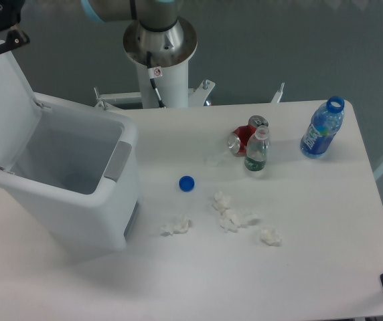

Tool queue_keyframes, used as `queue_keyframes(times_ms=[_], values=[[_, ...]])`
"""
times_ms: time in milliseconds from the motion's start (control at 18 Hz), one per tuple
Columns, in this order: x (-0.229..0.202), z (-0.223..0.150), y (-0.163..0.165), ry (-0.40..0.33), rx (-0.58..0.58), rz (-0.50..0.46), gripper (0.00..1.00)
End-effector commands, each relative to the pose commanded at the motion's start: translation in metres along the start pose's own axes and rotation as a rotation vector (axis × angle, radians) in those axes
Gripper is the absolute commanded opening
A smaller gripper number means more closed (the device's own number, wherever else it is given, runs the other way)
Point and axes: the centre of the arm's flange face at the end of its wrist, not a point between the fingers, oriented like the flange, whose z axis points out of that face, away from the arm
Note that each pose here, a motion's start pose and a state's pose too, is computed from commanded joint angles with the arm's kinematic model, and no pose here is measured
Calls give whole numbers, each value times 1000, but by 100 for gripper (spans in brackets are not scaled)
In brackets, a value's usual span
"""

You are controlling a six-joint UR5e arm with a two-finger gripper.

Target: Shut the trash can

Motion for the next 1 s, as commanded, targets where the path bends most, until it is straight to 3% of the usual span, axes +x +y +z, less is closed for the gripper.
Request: queue_keyframes(times_ms=[1000], values=[[-37, -10, 4, -112, -5, -24, 13]])
